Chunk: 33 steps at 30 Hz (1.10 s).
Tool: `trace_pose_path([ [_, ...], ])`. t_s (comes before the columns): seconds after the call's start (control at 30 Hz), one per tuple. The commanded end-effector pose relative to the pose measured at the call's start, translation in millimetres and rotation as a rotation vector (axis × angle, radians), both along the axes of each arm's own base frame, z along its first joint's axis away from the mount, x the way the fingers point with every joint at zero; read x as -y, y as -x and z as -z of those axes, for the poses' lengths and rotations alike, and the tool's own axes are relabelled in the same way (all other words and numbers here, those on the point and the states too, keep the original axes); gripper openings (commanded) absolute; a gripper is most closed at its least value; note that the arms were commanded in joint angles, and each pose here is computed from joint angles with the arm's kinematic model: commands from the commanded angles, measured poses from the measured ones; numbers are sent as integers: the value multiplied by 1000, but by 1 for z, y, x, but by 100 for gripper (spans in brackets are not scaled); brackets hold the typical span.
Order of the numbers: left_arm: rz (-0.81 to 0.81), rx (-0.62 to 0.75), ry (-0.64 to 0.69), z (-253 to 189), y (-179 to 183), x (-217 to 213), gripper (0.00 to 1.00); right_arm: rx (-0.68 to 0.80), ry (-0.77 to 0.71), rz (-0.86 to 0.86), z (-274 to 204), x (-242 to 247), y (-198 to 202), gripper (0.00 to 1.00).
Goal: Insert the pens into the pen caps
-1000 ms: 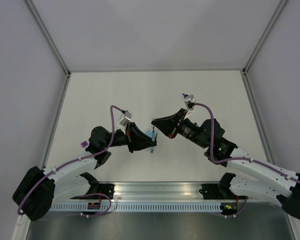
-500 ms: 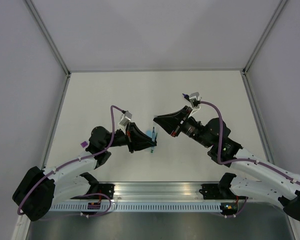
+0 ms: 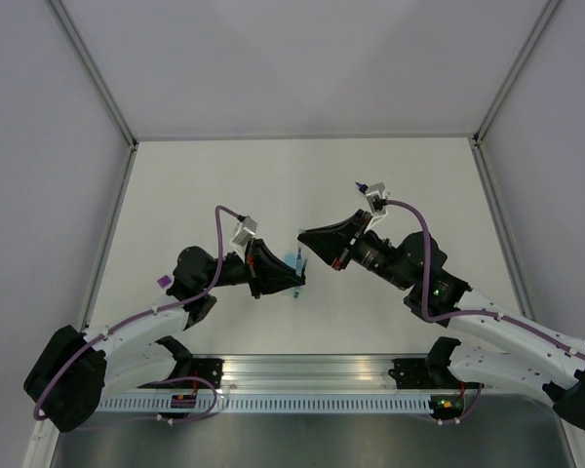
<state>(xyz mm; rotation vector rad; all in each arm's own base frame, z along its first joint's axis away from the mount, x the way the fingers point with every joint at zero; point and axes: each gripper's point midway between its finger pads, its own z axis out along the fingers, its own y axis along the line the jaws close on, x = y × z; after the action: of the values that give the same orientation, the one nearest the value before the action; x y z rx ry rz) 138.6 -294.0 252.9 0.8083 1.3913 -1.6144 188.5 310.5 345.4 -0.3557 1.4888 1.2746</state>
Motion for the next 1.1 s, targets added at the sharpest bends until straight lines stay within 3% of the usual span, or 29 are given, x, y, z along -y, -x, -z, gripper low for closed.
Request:
trace_pose_path([
  [0.0,-4,51,31,-11,2,-2,2,31,-23,-9,-7,-1,3,0],
  [0.6,-65,23,32,-12,-5,-4,2,-13,52,-44,59,-7,21,0],
  [0.8,-147,5,43,-16,-15,-9,2,-34,96,-96,83,-7,34,0],
  [1.07,-142,-2,58,-26,-20,-5,2,-78,141,-166,107,-9,48,0],
])
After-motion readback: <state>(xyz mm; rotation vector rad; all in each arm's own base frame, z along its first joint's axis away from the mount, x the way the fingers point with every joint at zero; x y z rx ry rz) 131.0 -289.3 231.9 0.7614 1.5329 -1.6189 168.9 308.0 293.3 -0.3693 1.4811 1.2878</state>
